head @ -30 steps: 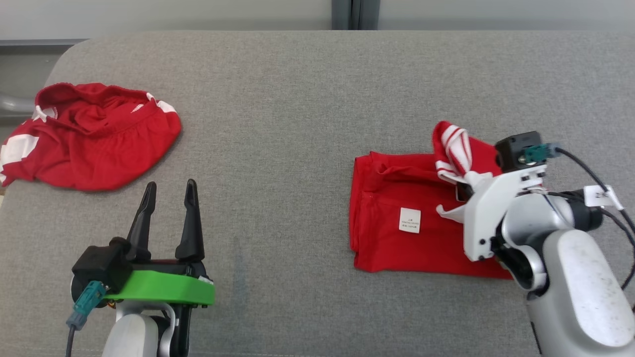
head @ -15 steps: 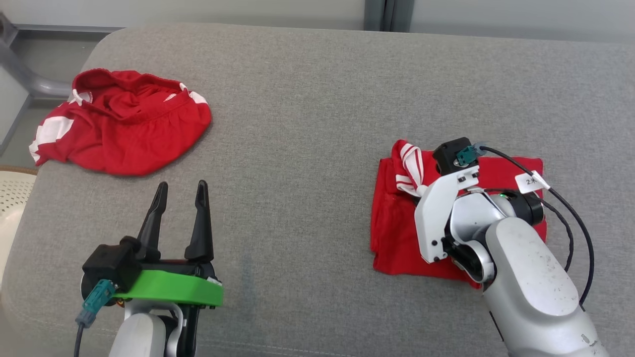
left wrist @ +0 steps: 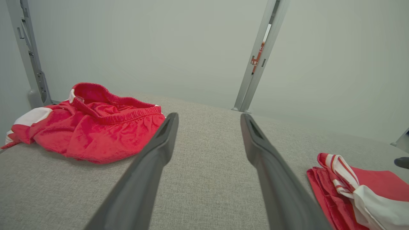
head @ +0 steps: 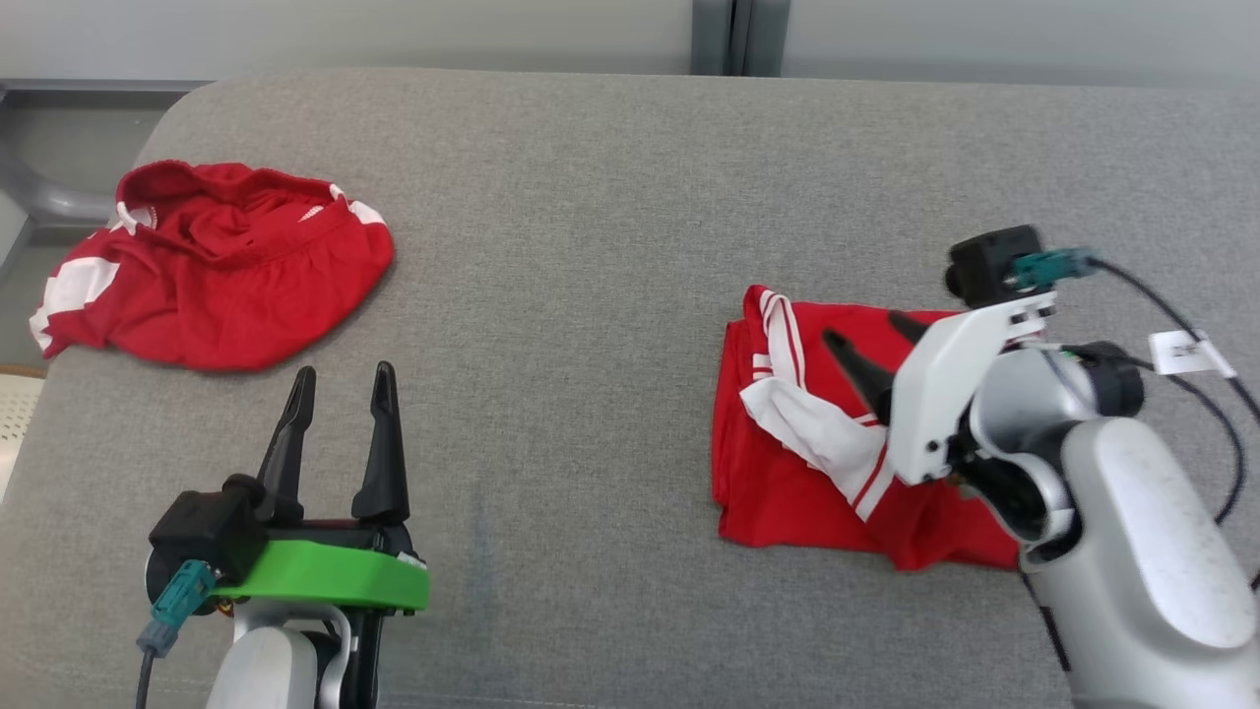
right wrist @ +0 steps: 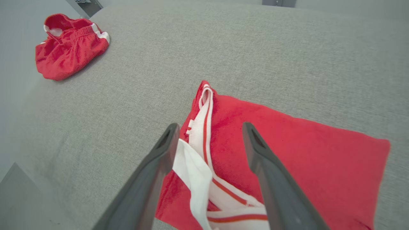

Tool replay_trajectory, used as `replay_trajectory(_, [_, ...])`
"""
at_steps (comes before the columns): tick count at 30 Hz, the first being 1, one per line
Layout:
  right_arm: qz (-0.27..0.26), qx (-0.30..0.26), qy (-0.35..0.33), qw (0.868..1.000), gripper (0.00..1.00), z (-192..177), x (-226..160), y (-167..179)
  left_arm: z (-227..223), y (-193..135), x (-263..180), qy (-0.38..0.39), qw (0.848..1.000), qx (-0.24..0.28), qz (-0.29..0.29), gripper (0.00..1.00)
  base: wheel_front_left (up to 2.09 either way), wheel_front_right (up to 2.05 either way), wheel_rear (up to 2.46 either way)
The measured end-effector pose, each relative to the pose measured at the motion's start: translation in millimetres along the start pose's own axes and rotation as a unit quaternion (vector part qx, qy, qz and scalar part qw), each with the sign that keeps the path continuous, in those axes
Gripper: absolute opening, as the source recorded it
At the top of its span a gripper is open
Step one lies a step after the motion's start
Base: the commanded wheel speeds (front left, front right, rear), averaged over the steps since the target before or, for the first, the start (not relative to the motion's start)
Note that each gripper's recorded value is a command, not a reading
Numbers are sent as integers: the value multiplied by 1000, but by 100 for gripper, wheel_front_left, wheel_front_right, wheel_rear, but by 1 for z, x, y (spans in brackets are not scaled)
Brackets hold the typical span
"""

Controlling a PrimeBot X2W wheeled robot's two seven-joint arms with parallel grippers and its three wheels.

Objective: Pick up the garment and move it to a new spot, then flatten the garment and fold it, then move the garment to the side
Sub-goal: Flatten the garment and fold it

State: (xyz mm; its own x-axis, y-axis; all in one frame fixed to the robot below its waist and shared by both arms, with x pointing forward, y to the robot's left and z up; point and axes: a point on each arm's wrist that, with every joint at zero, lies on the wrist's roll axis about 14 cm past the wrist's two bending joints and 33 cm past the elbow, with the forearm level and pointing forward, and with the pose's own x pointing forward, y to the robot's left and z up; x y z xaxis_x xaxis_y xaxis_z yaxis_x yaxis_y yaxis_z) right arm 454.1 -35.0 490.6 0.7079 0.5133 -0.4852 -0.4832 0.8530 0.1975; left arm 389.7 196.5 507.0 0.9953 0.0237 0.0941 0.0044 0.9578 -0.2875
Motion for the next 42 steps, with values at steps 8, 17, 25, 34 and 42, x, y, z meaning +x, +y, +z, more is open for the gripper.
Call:
replay_trajectory(8, [-121, 44, -138, 982, 100, 37, -65, -78, -2, -13, 5, 1, 1000, 0, -20, 100, 0, 0, 0])
replay_trajectory(17, [-197, 39, -201, 959, 100, 2, -105, -112, -4, -27, 6, 3, 999, -5, -40, 100, 0, 0, 0])
replay_trajectory(25, [-211, 8, -244, 946, 100, -23, -118, -107, -4, -33, 3, 4, 999, -8, -47, 100, 0, 0, 0])
replay_trajectory(34, [-220, 15, -244, 944, 100, -50, -121, -102, -3, -41, 0, 3, 998, -10, -58, 100, 0, 0, 0])
replay_trajectory(42, [-207, 8, -232, 950, 100, -50, -112, -97, -4, -42, -1, 3, 998, -10, -60, 100, 0, 0, 0])
